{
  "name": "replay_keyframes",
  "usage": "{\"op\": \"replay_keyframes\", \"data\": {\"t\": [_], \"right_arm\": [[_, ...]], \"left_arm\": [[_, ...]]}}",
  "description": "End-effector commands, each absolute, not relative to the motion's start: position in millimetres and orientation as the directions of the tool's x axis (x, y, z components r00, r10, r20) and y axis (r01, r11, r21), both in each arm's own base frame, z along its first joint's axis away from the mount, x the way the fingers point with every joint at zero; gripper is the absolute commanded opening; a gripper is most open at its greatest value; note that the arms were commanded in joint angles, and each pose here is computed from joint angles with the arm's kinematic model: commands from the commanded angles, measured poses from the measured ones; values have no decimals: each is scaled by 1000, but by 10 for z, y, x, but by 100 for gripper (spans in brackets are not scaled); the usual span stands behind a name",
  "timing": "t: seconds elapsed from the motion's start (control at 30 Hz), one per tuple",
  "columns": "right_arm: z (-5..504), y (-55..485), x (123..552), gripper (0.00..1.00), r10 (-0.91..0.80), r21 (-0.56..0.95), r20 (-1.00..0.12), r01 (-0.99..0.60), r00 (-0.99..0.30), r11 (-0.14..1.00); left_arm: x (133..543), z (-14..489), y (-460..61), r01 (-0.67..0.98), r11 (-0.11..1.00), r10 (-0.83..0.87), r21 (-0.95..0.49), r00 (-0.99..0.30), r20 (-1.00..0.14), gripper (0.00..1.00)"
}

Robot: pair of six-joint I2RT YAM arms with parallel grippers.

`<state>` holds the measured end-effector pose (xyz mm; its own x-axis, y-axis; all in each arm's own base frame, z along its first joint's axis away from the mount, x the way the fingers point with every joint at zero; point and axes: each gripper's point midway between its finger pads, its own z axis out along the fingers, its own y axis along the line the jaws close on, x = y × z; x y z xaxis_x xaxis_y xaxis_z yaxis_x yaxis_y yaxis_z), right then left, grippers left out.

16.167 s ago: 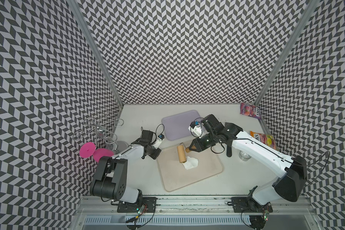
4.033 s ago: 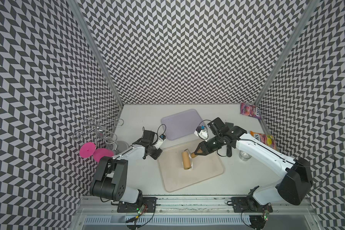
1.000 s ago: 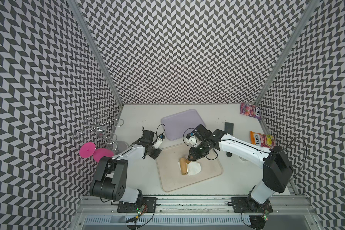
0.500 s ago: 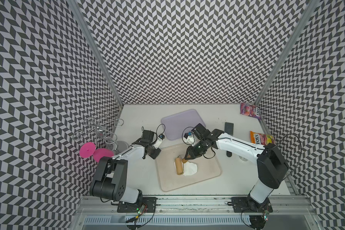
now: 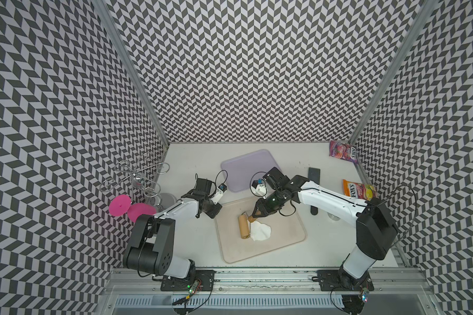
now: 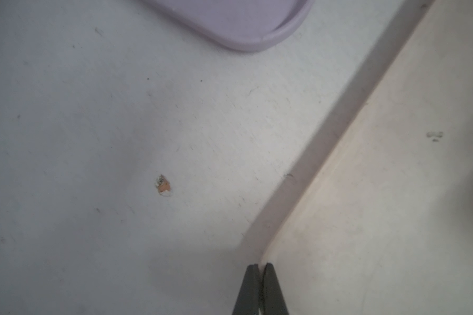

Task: Roll out the dumpling wrappers from the dough
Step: Flatten out the dough on the work surface.

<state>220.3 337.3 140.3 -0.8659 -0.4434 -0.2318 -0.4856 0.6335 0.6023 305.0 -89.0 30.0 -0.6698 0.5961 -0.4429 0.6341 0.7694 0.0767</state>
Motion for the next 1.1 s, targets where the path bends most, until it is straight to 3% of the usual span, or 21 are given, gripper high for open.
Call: {"op": "replay_keyframes", "data": {"t": [0.0,0.2,0.5,0.67,0.73,0.83,1.07], "right_arm": [[1854,3376,2288,0,-418,620,-347,-540,-839,569],[1942,3379,2260,0,-412,643,-357,-540,-839,543],[2509,3445,2155,0,-347,764,-463,-566,-815,310],[2753,3417,2148,0,-324,742,-528,-612,-785,275],[2673,3382,2176,0,-317,732,-522,-607,-792,310],[2252,3223,2308,0,-317,668,-464,-562,-827,489],[1357,2557,2358,0,-352,380,-284,-441,-892,813]], "left_arm": [[2956,279,-956,645,763,593,40,-674,-440,0],[2961,282,-956,645,763,593,41,-674,-441,0],[2956,277,-953,645,763,593,41,-675,-439,0],[2954,276,-959,646,762,593,38,-674,-440,0],[2954,275,-956,645,763,593,39,-675,-439,0],[2955,281,-956,645,763,593,40,-674,-441,0],[2956,276,-955,645,763,593,39,-675,-439,0]]}}
